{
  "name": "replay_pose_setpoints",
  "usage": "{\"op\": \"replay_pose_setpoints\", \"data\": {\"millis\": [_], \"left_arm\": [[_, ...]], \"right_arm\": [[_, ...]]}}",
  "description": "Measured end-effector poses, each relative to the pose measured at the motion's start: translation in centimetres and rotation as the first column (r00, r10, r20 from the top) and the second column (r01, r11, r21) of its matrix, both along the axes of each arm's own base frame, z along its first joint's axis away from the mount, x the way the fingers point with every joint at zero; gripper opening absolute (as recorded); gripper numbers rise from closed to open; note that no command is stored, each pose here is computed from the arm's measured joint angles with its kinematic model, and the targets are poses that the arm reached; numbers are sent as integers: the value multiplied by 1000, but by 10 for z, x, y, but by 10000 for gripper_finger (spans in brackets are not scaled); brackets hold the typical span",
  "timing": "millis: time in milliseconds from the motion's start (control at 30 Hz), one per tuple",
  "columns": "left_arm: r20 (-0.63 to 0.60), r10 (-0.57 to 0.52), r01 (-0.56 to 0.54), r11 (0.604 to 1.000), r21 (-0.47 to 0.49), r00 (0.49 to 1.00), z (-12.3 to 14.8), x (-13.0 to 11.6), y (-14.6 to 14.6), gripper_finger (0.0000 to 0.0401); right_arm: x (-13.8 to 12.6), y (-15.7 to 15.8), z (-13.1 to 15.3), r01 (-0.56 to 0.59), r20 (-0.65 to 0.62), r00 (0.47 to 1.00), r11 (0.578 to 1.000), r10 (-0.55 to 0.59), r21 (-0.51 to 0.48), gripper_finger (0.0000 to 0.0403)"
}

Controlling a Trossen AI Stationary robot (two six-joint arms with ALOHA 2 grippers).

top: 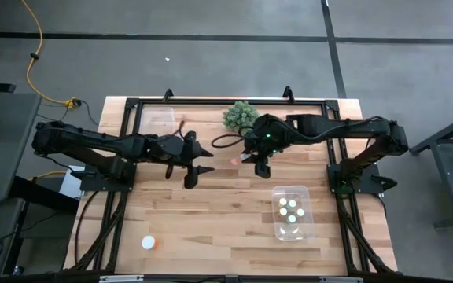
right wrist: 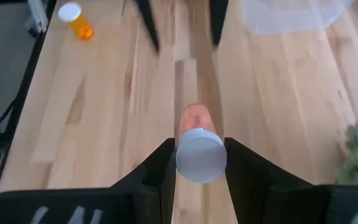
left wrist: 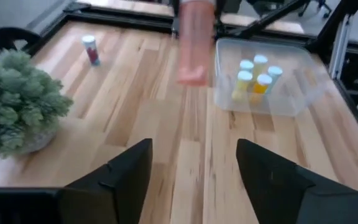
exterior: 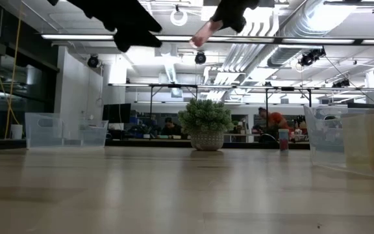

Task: Pick and place medicine bottles into bin by pill shape (circle, oval)
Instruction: Put the pink tablet bottle into the right transparent bin

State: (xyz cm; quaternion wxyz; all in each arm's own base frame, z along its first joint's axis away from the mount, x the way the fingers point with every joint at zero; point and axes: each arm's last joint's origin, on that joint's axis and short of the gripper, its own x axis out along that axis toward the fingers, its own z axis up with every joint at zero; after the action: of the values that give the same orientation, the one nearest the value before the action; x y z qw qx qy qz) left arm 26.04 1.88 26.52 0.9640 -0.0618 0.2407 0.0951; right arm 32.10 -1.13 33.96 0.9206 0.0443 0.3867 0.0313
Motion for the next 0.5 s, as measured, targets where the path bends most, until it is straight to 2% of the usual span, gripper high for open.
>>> {"op": "replay_pose_setpoints", "data": {"millis": [100, 233, 333, 500], "left_arm": [[9, 9, -9, 1000, 6, 1000, 9, -12, 0, 233], [80, 52, -52, 999, -5, 995, 25, -25, 0, 239], [128, 84, -82, 996, -17, 988, 34, -33, 0, 245], [148, 129, -124, 991, -44, 980, 37, -36, 0, 256]], "right_arm": [[-14, 3, 5, 11, -49, 999, 1000, -10, 23, 99], [-31, 16, 6, 26, -154, 988, 992, -7, 121, 99], [-40, 36, 2, 30, -262, 965, 979, 24, 201, 99], [-55, 81, -13, 52, -412, 909, 963, 64, 265, 99]]}}
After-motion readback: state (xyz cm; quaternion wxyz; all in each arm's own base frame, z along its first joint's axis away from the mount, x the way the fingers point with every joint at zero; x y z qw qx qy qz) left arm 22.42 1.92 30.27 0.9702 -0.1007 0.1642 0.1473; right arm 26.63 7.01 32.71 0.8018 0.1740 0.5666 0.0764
